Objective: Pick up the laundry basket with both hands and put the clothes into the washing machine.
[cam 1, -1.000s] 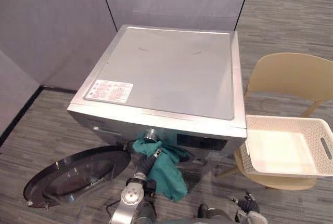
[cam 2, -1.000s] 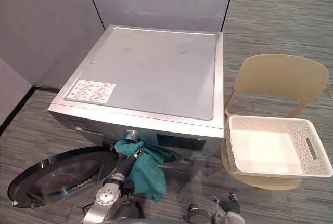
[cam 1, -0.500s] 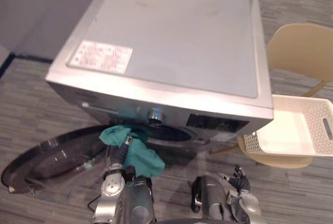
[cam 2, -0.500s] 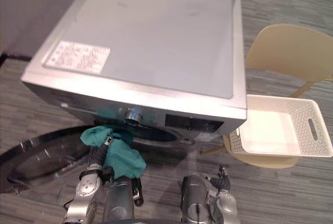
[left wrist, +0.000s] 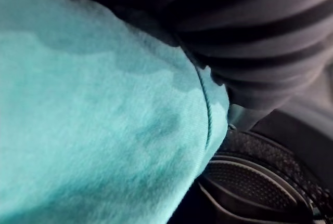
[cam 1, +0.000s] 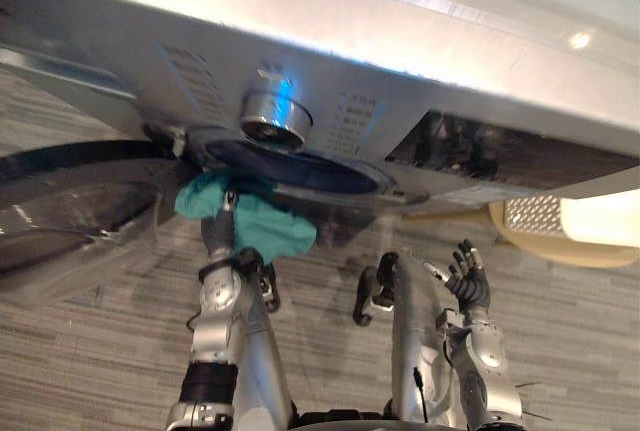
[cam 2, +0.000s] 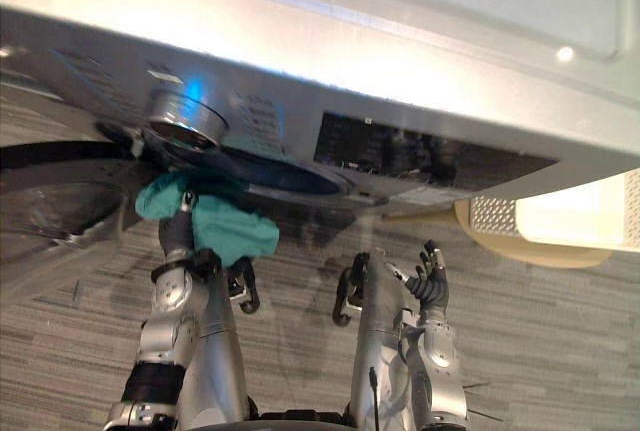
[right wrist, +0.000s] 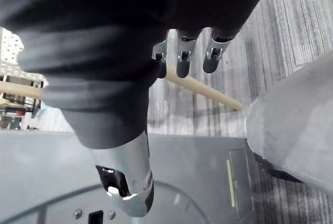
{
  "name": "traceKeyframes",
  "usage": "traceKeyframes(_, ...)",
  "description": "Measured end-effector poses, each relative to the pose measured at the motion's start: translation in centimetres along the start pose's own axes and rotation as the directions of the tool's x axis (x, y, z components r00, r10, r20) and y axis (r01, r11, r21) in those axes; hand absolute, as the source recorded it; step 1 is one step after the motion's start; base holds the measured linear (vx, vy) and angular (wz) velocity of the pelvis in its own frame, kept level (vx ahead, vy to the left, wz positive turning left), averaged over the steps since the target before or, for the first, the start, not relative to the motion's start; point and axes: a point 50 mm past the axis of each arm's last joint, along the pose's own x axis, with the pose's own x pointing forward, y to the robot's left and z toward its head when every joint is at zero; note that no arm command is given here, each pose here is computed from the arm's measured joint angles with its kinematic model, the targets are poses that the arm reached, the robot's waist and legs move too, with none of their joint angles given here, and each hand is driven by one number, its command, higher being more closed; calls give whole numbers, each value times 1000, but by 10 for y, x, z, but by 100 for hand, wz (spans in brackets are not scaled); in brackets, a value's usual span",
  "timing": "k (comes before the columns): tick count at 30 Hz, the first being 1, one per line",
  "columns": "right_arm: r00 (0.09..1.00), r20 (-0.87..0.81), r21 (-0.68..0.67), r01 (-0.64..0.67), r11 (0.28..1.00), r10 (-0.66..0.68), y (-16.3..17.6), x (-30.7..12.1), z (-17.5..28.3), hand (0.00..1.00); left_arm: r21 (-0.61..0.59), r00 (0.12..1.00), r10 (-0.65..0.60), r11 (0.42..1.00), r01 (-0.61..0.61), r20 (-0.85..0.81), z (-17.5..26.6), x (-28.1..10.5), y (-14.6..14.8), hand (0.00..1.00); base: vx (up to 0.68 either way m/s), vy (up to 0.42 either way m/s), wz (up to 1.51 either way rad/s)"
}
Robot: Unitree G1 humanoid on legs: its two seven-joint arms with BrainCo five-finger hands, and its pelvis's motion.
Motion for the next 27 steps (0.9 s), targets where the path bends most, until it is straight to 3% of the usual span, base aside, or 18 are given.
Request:
traceKeyframes(8,968,247,78,-58,995,38,13,-18,54,0,-13,915,-180,980,198,361,101,43,-71,100,-39,-56,-12)
traceKeyframes(15,935,348,93,-115,989,76,20,-26,74,0,109,686,-253,963,247,682,215,53,-109,100,24,-74,-15)
traceKeyframes(16,930,358,93,-119,989,79,20,-27,76,0,129,653,-262,961,245,710,226,51,-112,0,6,-81,-14)
traceKeyframes(22,916,380,81,-167,983,124,24,-28,80,0,190,538,-247,969,160,806,280,57,-120,0,4,-57,-12)
traceKeyframes(27,914,381,82,-183,980,139,24,-28,80,0,344,594,-294,938,31,749,282,83,-122,0,25,-44,-2)
